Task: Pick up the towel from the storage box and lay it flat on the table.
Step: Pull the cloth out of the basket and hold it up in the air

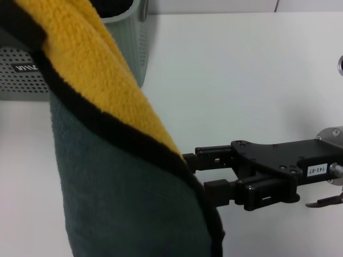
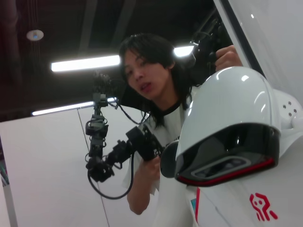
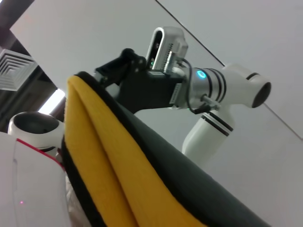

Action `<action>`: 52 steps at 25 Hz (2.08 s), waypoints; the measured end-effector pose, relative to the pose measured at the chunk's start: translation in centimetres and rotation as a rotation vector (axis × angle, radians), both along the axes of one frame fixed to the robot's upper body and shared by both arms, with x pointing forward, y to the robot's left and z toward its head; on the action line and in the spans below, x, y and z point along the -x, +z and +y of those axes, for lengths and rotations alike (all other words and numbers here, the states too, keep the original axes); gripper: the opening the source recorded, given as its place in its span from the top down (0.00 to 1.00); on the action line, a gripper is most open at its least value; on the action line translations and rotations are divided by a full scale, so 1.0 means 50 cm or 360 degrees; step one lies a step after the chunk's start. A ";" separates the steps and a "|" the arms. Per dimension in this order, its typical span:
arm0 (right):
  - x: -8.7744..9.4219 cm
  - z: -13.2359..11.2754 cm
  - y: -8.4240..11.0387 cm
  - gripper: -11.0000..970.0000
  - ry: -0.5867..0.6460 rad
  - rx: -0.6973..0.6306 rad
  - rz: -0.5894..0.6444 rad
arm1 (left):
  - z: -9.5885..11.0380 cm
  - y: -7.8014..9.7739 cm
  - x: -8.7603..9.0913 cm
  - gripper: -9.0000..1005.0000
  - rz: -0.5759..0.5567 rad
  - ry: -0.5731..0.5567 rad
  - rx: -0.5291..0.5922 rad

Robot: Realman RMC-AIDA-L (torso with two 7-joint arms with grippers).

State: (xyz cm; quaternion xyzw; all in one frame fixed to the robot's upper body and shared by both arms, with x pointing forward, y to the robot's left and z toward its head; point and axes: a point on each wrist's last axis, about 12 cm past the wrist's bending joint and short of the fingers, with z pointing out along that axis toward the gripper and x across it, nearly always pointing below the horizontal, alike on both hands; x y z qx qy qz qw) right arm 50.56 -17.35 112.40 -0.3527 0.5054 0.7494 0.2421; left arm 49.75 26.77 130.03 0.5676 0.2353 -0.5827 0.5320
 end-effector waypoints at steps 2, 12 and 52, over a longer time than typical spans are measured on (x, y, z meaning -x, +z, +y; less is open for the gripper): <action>0.000 -0.001 -0.001 0.21 -0.0006 0.0004 -0.0001 | 0.000 0.002 0.001 0.98 -0.0003 -0.0004 0.0018; 0.004 -0.014 -0.011 0.21 -0.0049 0.0021 0.0027 | -0.001 0.008 0.001 0.98 -0.0023 -0.0020 0.0069; 0.002 -0.059 0.019 0.66 -0.0081 -0.0152 -0.0085 | -0.015 -0.005 0.002 0.98 0.0005 -0.0030 0.0042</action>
